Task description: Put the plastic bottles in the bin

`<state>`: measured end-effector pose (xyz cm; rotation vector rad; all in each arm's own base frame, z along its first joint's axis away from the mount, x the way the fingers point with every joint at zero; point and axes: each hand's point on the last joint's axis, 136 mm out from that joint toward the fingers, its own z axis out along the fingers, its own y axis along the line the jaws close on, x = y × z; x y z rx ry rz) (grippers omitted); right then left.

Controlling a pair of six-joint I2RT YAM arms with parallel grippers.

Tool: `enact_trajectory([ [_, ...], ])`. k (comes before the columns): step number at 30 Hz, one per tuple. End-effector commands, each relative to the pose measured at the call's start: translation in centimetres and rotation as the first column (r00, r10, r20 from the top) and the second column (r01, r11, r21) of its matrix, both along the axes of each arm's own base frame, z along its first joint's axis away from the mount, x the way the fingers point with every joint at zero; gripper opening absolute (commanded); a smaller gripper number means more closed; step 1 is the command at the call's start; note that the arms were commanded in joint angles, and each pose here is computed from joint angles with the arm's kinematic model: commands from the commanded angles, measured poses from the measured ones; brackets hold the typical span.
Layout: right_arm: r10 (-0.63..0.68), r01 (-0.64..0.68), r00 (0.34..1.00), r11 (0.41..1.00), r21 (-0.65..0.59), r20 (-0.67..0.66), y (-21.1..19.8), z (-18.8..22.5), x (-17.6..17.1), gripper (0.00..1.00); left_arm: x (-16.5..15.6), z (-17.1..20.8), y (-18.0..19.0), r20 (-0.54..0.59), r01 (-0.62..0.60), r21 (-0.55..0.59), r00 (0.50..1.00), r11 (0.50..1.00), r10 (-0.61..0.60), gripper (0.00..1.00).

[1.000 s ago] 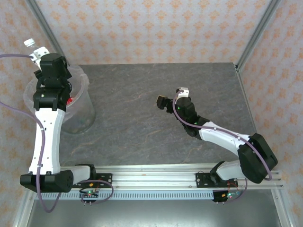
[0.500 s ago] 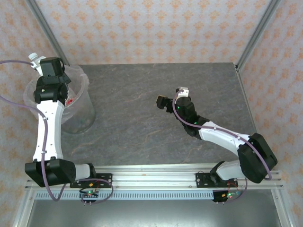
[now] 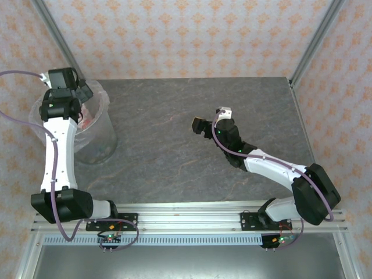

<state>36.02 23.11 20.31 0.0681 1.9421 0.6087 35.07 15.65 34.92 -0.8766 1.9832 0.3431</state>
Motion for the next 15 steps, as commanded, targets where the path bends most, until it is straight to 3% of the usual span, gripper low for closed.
enact_trajectory([
  [1,-0.006,0.006,1.0,1.0,0.015,0.016,0.2,1.2,0.5,0.99,-0.7,2.1,2.7,-0.001,-0.12,0.058,0.993,0.991,0.12,1.0],
  [4,-0.001,0.001,1.0,1.0,0.008,0.015,0.3,1.1,0.5,0.99,-0.4,2.7,5.0,-0.002,-0.196,0.081,0.98,0.977,0.197,1.0],
  [7,0.006,-0.006,1.0,1.0,-0.009,0.007,0.5,1.0,0.6,0.99,0.2,2.1,7.4,0.016,-0.24,0.014,0.971,0.971,0.239,1.0],
  [15,0.024,-0.024,1.0,1.0,0.001,-0.001,1.5,1.8,1.2,0.99,4.0,-1.0,10.0,-0.028,-0.218,-0.063,0.976,0.974,0.217,1.0],
])
